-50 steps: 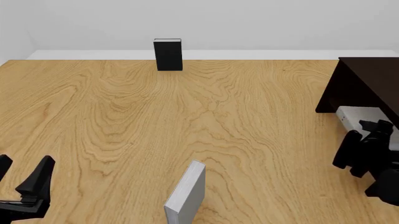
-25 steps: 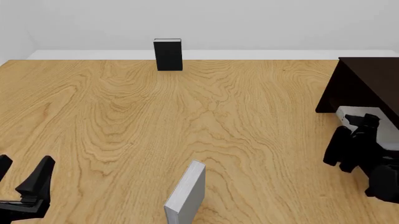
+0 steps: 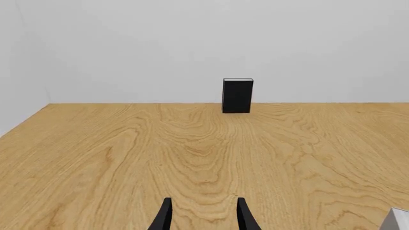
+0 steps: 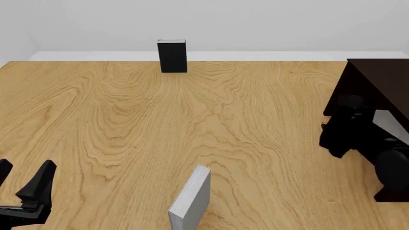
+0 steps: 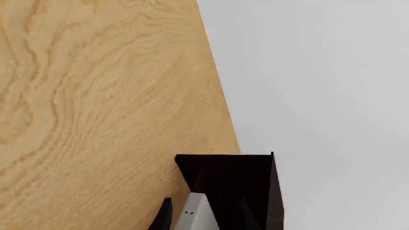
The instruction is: Pick up the book on the right and place it on the cabinet shelf.
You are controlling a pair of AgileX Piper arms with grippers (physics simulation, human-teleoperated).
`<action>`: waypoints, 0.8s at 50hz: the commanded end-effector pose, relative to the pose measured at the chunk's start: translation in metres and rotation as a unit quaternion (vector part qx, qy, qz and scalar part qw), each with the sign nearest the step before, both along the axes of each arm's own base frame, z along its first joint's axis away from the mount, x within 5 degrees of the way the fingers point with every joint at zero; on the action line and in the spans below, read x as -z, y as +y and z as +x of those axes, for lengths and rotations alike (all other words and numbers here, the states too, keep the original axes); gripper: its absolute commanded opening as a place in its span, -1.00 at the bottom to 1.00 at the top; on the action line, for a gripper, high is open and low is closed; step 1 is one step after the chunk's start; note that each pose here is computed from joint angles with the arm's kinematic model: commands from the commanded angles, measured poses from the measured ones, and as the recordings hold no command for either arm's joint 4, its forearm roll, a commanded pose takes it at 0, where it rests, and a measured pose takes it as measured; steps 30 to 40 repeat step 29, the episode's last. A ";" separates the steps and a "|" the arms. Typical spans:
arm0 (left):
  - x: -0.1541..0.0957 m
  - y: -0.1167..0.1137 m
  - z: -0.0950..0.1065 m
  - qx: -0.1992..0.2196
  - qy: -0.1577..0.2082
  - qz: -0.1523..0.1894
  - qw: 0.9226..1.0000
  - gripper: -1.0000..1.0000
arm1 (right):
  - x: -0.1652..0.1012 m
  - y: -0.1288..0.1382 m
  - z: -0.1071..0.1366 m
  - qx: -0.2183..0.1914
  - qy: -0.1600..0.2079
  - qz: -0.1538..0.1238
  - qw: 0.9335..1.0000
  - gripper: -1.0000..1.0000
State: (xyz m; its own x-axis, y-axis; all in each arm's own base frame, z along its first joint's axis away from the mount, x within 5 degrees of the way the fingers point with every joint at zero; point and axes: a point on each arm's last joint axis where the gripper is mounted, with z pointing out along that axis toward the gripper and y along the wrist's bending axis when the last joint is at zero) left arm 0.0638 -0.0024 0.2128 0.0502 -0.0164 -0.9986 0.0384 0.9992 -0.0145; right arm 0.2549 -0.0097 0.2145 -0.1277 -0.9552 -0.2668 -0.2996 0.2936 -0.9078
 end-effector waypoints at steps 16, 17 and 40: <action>-0.001 0.000 0.001 0.001 -0.001 0.003 1.000 1.00 | -0.103 0.025 -0.024 0.022 -0.012 0.224 0.974 1.00; 0.000 0.000 0.001 0.001 -0.001 0.003 1.000 1.00 | -0.111 0.027 -0.026 0.026 -0.011 0.246 0.969 1.00; 0.000 0.000 0.000 0.002 -0.002 0.006 1.000 1.00 | -0.158 0.030 -0.066 0.022 -0.036 0.317 0.948 1.00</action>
